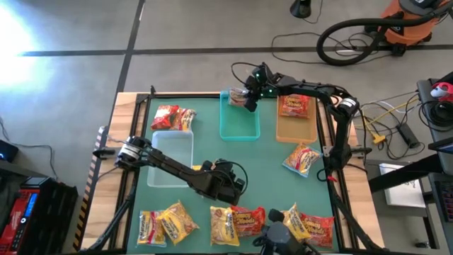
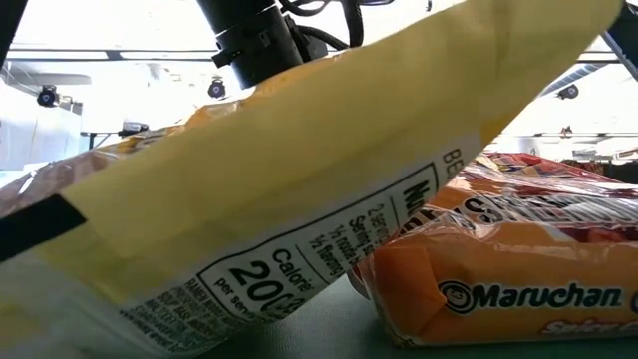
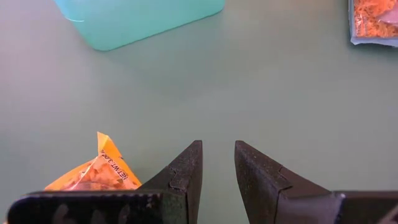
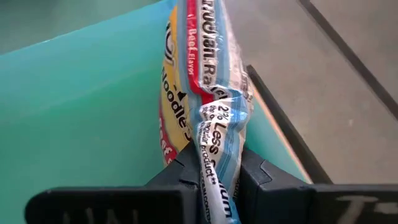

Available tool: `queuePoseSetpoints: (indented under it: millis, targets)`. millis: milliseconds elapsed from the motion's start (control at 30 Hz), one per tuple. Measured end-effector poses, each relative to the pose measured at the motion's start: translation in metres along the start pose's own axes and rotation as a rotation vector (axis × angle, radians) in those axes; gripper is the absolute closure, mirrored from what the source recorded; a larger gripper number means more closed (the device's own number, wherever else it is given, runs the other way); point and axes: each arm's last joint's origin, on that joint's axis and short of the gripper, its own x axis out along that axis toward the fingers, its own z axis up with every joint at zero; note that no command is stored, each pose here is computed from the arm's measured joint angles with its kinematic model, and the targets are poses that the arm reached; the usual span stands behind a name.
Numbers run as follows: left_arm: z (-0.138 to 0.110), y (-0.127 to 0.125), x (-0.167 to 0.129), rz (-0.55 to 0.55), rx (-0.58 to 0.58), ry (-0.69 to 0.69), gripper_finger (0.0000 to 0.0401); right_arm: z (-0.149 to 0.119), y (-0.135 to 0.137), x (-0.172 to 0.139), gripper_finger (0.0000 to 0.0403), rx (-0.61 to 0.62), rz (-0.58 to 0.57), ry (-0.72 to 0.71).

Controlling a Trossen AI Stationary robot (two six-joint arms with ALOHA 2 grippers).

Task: Sort Maruchan noodles
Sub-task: Put the blue noodle pack into the blue bin, then put the yellow noodle pack into the transparent bin

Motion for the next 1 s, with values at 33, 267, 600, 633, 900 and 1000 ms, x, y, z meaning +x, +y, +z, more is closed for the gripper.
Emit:
queuePoseSetpoints:
  millis: [33,267,600,633,900,1000]
  targets:
    - [0.0,0.0,0.0,0.0,-0.003,0.0,0.0325,0.001,-0.001,-0.001,0.0353,0.0,-0.003,-0.005]
    - [-0.001,0.0,-0.001,-0.003,-0.004,0.001,0.0325,0.004,-0.003,-0.003,0.0362,-0.007,-0.008,-0.015]
    - [-0.001,-0.001,-0.001,-0.008,-0.007,0.001,0.0325,0.005,-0.006,-0.006,0.0332,0.002,-0.088,0.0]
    - [-0.001,-0.001,-0.001,-0.008,-0.007,0.001,0.0325,0.005,-0.007,-0.006,0.032,0.003,-0.094,0.001]
    - [-0.001,-0.001,-0.001,-0.006,-0.006,0.001,0.0325,0.013,-0.012,-0.016,0.0239,0.047,-0.233,0.056]
    - [-0.001,0.0,-0.001,-0.001,-0.001,0.003,0.0325,0.021,-0.015,-0.028,0.0226,0.081,-0.291,0.129]
